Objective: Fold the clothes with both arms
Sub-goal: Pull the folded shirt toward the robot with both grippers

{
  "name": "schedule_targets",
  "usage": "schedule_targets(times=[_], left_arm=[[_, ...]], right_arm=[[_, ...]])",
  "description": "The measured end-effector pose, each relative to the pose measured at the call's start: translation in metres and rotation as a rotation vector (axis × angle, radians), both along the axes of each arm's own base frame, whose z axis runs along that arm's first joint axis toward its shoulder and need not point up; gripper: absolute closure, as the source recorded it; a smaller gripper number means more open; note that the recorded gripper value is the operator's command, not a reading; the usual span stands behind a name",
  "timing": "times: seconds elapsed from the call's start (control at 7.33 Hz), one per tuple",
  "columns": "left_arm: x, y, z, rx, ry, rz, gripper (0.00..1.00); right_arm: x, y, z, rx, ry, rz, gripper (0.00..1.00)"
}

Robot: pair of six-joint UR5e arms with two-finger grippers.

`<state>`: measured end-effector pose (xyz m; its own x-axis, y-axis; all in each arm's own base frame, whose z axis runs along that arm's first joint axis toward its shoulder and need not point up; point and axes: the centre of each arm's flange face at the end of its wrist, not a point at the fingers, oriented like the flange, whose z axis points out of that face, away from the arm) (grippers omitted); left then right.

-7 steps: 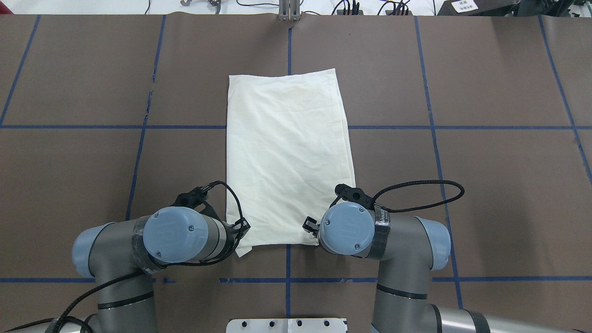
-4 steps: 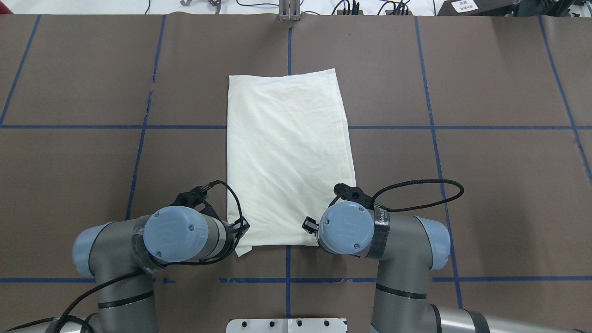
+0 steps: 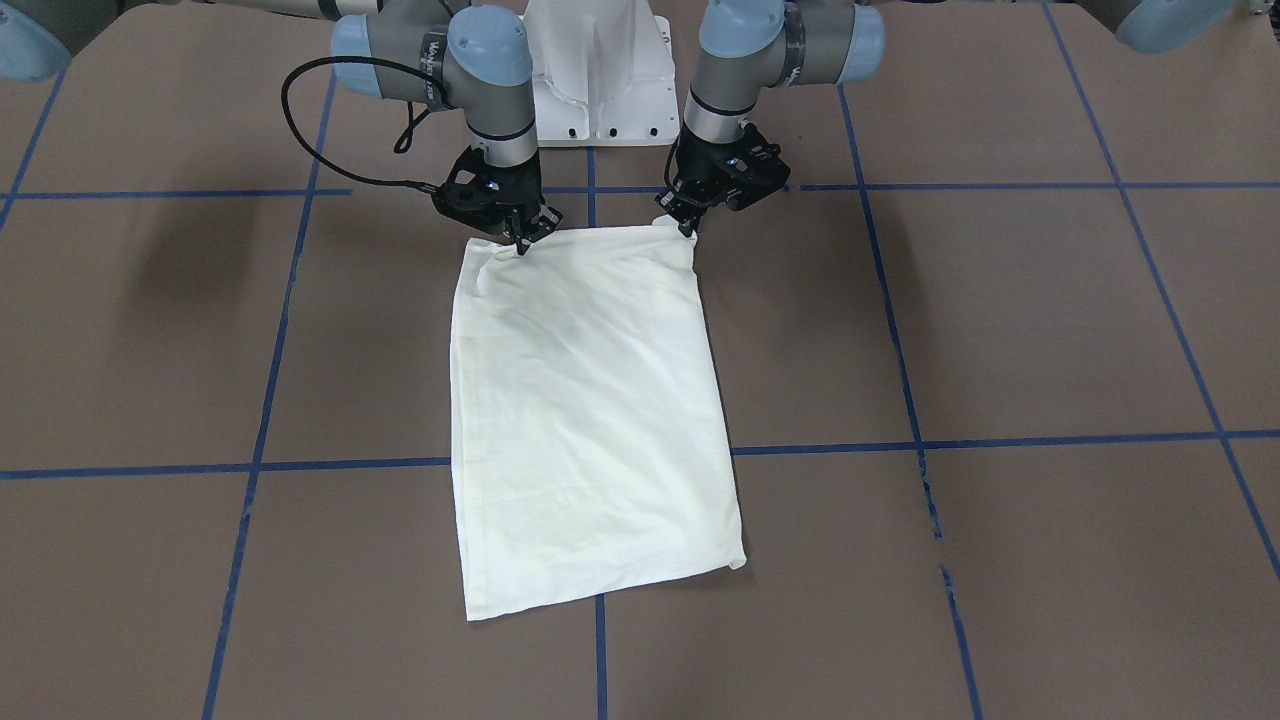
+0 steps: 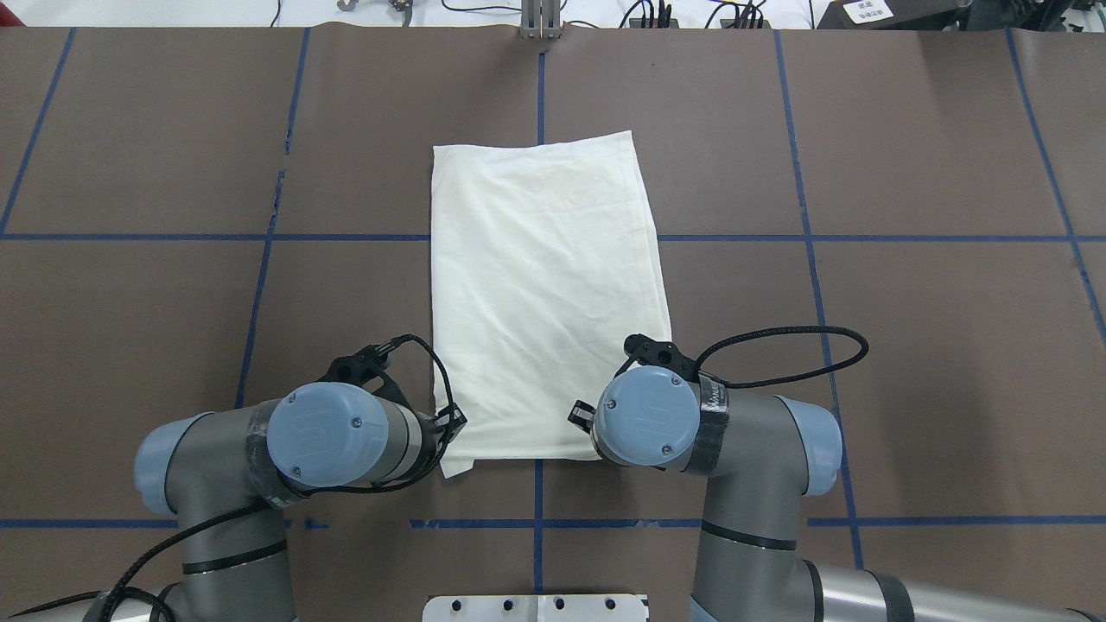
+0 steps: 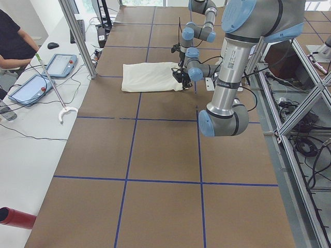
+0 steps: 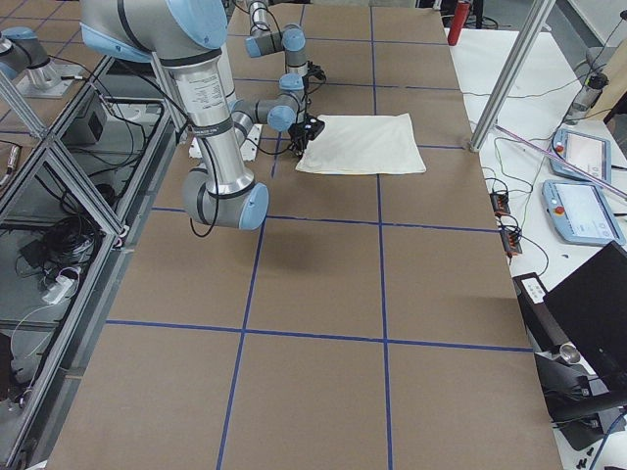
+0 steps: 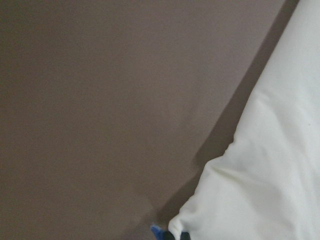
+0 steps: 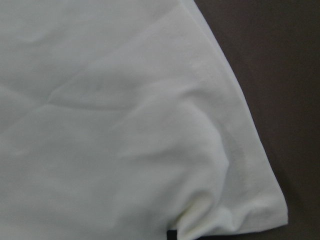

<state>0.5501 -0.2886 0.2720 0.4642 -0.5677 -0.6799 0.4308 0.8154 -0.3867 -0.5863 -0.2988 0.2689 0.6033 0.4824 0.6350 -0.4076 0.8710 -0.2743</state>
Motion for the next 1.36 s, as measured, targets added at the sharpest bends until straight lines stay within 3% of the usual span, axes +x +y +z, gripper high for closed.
schedule_targets(times=[0.68, 1.09, 1.36], left_arm=[[-0.026, 0.012, -0.029, 0.016, 0.059, 0.014, 1.0], [-0.06, 0.067, -0.045, 0.022, 0.097, 0.095, 1.0], [-0.088, 0.106, -0.054, 0.024, 0.135, 0.162, 1.0]], right_arm=[[0.024, 0.007, -0.037, 0.019, -0.085, -0.005, 1.0], [0.063, 0.07, -0.057, 0.034, -0.175, -0.097, 1.0], [0.067, 0.103, -0.063, 0.035, -0.201, -0.156, 1.0]])
